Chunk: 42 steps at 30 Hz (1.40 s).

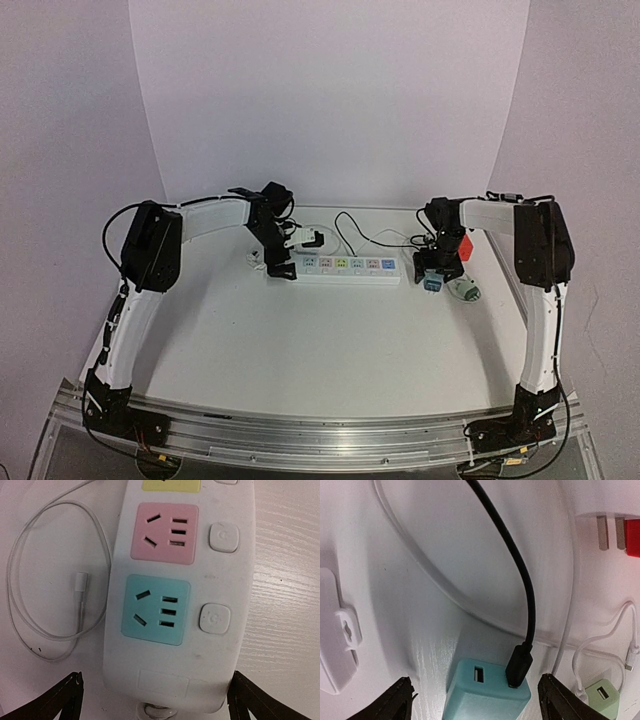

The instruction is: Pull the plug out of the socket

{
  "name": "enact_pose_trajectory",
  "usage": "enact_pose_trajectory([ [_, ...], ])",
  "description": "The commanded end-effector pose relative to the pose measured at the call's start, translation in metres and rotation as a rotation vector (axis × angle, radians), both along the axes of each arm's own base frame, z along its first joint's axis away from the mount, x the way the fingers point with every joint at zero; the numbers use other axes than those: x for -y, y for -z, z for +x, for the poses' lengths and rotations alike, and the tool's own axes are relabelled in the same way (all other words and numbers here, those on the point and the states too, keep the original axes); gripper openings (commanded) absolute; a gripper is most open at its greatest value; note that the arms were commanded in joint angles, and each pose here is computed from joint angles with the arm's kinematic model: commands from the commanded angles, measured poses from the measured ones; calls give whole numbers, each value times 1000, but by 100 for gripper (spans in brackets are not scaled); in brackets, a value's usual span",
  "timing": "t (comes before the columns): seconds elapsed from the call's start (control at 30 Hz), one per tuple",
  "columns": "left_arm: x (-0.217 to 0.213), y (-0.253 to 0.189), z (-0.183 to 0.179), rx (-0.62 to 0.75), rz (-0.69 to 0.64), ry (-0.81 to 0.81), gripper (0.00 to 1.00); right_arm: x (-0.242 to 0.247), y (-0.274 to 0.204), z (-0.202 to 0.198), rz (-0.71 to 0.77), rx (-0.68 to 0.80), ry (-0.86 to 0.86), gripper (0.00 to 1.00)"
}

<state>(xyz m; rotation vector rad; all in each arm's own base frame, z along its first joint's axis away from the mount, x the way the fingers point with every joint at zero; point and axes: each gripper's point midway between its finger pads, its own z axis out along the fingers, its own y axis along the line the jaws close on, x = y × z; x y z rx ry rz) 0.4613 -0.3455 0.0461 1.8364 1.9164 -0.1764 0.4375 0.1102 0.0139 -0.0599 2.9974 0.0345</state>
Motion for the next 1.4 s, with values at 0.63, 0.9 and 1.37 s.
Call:
enact_pose_trajectory([
  [0.63,-94,-184,5,63,-441,-410,100,72,-176,26,151,738,133,96],
  [0.9,-246,-184,5,75,-703,-1054,100,113,-162,-29,85,997,205,98],
  [1.37,-357,-73,-79,304,-541,-1515,100,130,-95,-125,-7,1046,237,98],
])
